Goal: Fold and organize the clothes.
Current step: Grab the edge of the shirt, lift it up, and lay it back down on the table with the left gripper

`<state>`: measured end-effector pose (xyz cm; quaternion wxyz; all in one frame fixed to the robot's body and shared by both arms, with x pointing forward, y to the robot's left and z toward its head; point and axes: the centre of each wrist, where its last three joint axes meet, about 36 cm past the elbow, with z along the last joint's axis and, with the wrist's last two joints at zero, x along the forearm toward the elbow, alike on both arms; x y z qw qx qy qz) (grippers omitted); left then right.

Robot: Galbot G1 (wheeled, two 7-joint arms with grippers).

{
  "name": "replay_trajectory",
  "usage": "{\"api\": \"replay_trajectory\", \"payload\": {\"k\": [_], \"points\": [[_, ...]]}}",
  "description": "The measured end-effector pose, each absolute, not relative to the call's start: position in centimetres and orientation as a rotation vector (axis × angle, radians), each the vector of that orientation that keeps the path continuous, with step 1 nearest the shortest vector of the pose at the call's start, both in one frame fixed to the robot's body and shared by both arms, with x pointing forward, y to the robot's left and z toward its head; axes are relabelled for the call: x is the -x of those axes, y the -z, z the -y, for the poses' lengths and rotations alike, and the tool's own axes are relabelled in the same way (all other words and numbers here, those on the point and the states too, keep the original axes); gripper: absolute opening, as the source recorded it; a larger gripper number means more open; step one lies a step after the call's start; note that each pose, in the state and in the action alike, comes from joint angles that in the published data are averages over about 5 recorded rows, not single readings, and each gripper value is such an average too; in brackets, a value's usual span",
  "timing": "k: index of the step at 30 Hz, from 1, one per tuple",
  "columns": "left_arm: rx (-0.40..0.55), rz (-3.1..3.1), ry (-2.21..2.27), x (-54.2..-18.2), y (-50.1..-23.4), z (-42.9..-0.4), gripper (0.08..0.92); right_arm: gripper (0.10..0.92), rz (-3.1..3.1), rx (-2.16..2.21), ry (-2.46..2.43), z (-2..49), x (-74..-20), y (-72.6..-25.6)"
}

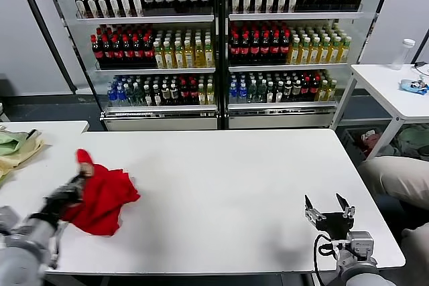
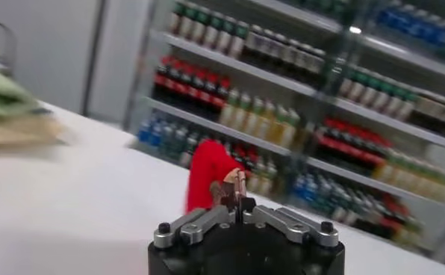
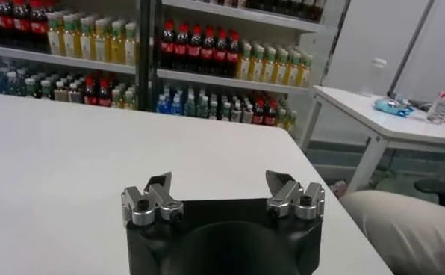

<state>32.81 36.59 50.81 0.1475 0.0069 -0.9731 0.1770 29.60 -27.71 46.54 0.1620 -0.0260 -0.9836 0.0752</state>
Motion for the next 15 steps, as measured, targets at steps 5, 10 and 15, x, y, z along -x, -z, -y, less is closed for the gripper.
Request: {"api": "replay_trajectory", "payload": {"k": [5, 10, 15], "points": [[0.181, 2.708, -0.602, -33.9, -47.5, -27.6, 0.097, 0.823, 2.800, 0.082, -0.219, 27.7, -29.3, -46.4], [0.387, 2.662, -0.713, -35.4, -47.2, -19.1, 0.187, 0.823, 2.797, 0.086, -0.229, 27.9, -29.1, -46.5], [0.500, 2.728, -0.727, -37.2, -49.8, -15.6, 0.334, 0.823, 2.797, 0.082, -0.235, 28.0, -29.4, -46.5]]}}
